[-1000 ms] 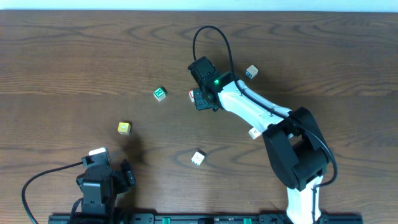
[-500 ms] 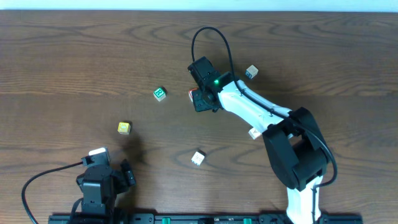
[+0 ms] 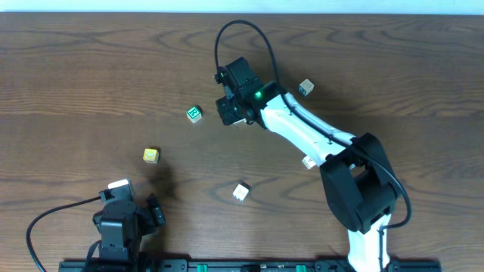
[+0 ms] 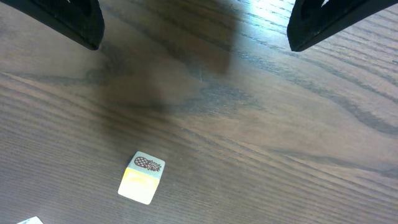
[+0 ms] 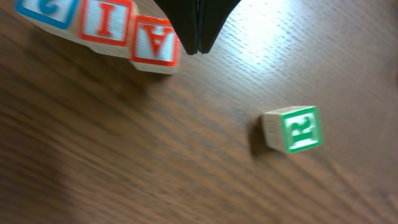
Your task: Spell out Ai2
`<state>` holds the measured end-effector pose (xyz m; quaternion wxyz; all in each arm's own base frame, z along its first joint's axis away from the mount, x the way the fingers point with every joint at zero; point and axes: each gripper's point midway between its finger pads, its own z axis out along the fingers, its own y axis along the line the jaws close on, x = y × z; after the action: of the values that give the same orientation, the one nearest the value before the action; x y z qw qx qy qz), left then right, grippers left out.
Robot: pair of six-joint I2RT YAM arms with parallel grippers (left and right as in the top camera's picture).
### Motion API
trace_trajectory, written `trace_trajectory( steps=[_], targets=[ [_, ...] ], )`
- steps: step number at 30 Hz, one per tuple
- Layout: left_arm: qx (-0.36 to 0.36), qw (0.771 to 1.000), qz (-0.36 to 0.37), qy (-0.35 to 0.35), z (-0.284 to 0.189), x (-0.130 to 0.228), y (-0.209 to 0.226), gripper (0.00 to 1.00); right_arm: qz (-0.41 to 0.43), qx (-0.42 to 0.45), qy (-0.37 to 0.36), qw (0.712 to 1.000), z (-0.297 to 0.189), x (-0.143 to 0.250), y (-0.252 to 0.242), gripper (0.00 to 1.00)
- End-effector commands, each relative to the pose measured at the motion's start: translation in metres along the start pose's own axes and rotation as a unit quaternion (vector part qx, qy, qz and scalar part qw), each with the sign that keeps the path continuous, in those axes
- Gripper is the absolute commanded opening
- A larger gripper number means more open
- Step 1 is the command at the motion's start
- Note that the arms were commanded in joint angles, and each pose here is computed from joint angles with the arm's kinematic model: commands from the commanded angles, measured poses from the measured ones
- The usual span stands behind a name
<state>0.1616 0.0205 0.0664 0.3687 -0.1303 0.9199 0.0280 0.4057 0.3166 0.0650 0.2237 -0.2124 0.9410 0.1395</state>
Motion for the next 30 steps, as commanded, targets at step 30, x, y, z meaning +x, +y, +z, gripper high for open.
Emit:
trace_trajectory(
  steps=[30],
  targets=[
    [-0.003,1.0,0.004,0.003,0.0,0.003,0.002,0.95,-0.045,0.029,0.02,0.998,0.046,0.019,0.005,0.01]
  ],
)
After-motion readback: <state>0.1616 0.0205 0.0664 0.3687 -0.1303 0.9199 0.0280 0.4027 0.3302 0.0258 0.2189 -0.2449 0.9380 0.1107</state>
